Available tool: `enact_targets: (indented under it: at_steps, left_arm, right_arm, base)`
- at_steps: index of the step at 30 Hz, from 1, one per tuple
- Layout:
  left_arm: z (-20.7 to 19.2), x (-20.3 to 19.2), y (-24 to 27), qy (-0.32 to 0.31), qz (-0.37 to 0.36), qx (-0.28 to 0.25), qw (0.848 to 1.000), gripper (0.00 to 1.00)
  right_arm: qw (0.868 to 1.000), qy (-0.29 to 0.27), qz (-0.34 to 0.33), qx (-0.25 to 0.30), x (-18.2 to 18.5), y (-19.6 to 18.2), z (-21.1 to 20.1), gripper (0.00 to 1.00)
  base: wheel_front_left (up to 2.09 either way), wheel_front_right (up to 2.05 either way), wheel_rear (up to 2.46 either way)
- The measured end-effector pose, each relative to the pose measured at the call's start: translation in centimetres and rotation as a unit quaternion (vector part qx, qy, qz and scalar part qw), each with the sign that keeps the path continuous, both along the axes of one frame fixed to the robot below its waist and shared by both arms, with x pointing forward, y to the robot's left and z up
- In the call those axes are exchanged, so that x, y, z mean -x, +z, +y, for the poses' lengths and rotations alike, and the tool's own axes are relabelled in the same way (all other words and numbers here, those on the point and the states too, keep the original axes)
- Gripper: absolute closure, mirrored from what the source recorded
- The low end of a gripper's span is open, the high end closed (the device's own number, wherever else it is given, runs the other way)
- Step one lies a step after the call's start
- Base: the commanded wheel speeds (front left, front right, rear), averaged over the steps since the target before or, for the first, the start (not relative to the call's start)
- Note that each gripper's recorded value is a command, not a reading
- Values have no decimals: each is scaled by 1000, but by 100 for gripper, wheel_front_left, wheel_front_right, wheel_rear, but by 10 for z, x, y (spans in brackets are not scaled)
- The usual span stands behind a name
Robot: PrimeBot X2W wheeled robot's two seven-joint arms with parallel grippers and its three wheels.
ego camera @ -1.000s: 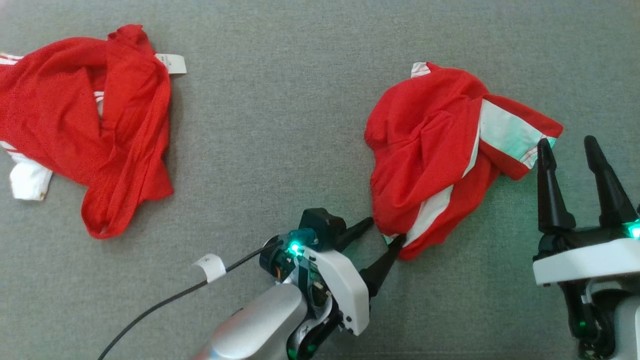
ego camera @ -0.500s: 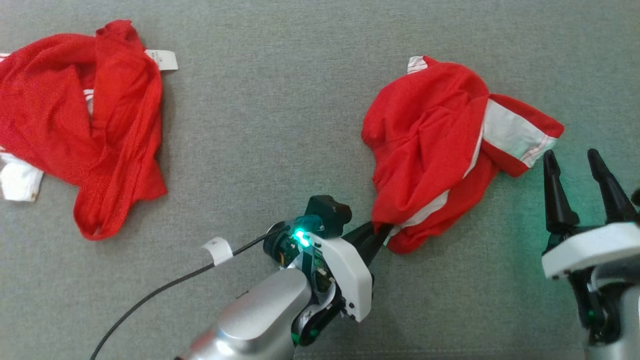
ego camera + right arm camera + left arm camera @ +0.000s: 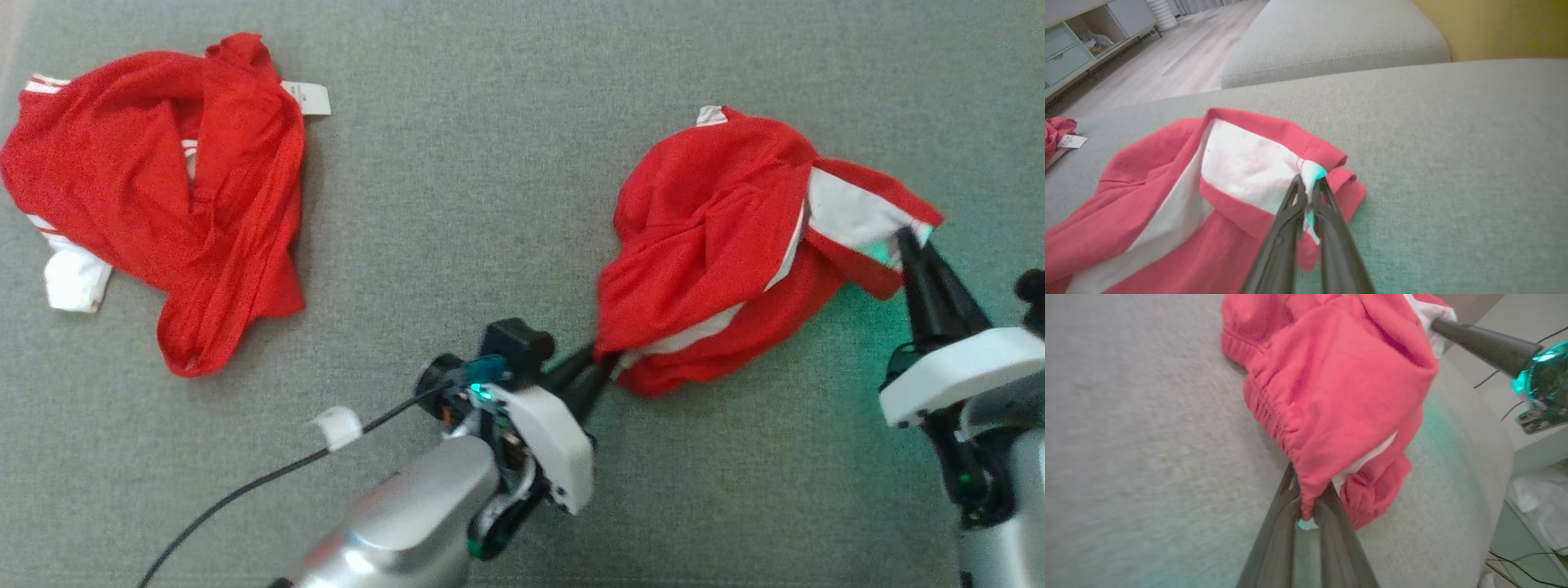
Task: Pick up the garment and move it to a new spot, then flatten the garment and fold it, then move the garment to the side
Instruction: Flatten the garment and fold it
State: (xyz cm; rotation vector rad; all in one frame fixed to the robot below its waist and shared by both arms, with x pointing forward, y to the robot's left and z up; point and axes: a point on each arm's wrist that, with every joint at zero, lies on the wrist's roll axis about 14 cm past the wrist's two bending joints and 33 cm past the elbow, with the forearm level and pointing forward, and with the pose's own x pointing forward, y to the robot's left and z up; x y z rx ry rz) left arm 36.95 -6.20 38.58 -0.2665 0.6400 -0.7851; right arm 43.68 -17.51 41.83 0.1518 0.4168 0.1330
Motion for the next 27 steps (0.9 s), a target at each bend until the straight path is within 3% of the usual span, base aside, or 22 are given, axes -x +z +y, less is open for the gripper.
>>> enact_targets:
  at_steps: [5, 10, 13, 17, 21, 23, 27]
  left_arm:
    - [36, -28, 30, 53, -90, -18, 994, 100]
    - [71, -50, 102, 89, -217, -28, 972, 100]
    - [88, -58, 164, 98, -300, -31, 948, 100]
    - [118, -62, 258, 124, -410, -40, 903, 100]
    - [140, -55, 323, 143, -470, -44, 870, 100]
    - [142, -53, 334, 141, -469, -42, 871, 100]
    - [136, -62, 319, 120, -414, -28, 902, 100]
  right_arm:
    - [997, 2, -74, 19, -9, 47, -7, 100]
    - [983, 13, -175, 50, -15, 117, -8, 100]
    - [964, 21, -256, 74, -17, 177, -5, 100]
    - [928, 20, -355, 110, -7, 255, -7, 100]
    - [906, 21, -403, 129, 3, 298, -7, 100]
    - [904, 22, -408, 126, 2, 306, -6, 100]
    - [910, 29, -397, 113, -11, 303, -4, 100]
  base:
    - [0, 0, 0]
    - [0, 0, 0]
    - [0, 0, 0]
    - [0, 0, 0]
    - [0, 0, 0]
    - [0, 0, 0]
    - [0, 0, 0]
